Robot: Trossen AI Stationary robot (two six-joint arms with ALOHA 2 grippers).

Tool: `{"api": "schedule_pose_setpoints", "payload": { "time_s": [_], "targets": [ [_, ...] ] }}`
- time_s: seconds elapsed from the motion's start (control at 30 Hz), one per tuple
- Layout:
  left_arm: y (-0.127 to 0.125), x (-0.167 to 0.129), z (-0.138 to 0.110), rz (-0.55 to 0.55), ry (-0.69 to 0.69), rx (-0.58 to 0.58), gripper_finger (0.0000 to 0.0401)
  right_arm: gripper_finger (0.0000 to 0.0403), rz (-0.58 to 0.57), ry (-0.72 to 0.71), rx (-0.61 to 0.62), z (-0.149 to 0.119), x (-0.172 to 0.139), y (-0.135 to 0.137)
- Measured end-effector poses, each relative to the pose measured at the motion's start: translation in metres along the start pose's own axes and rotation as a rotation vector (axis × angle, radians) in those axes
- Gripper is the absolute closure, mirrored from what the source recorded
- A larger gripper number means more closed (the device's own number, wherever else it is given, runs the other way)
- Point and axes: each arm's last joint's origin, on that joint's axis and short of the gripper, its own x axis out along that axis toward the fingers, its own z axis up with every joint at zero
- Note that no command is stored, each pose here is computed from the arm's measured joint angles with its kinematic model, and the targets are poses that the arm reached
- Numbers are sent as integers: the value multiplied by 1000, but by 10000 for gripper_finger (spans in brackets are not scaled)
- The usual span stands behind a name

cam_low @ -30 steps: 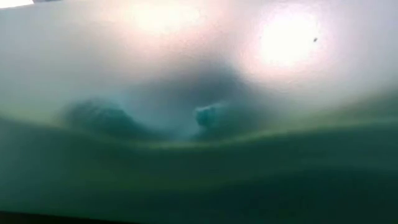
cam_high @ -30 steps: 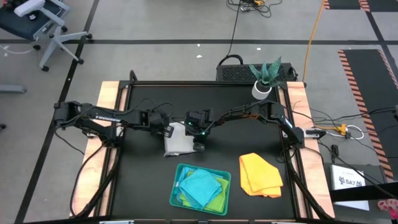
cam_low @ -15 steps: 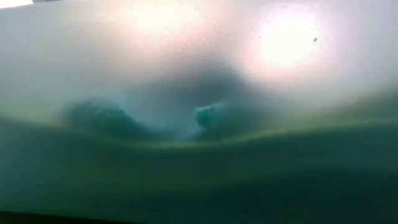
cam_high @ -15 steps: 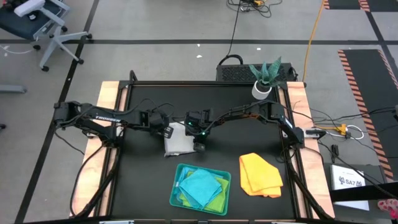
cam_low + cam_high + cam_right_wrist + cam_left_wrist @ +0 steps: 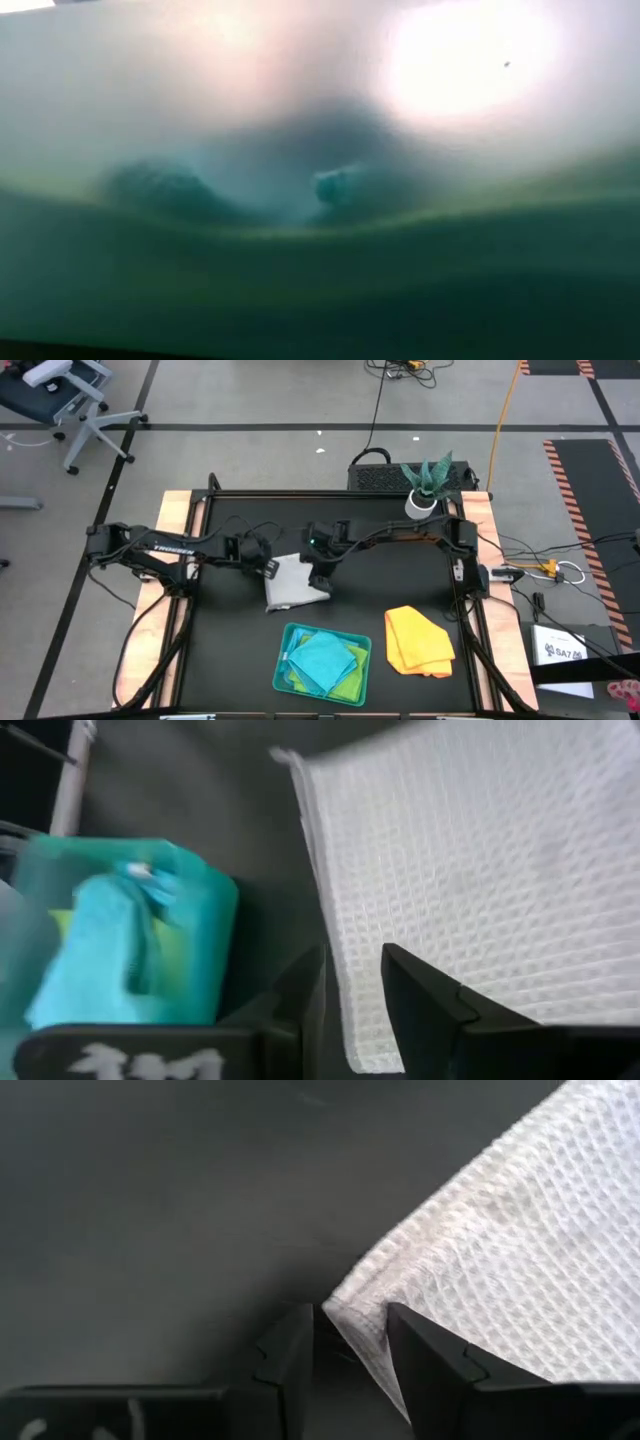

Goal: Fold microfiber towels
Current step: Put the folded gray microfiber cloth into the green transparent bin

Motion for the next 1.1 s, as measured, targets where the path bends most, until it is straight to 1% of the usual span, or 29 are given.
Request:
{"api": "schedule_pose_setpoints", "payload": {
  "time_s": [0.17,0.3,0.37,0.47,0.6,0.67,0.77,0.87,0.97,1.1],
  "targets": [
    [4,2,6,13,-20,-17,267,307,-21,-51,-1,5,-21,11],
    [4,2,9,-33,-2,4,267,307,-39,-84,-7,8,-33,18],
    [2,7,9,-42,17,21,267,307,-65,-89,-11,8,-35,17],
    [3,17,5,-24,72,42,267,307,-95,-81,-4,7,-34,15],
    [-1,31,4,-21,104,42,267,307,-158,-62,11,5,-32,10],
    [-2,34,4,-27,109,41,267,307,-187,-30,56,1,-32,5],
    [-3,34,4,-32,106,40,267,307,-200,-7,174,-7,-33,-6],
    [-3,34,4,-32,105,43,267,300,-214,40,263,-22,-27,-18],
    [-3,34,4,-33,104,42,267,284,-208,27,331,-33,-16,-26],
    [-3,35,4,-36,102,38,267,255,-141,-30,404,-45,-1,-33]
  ]
}}
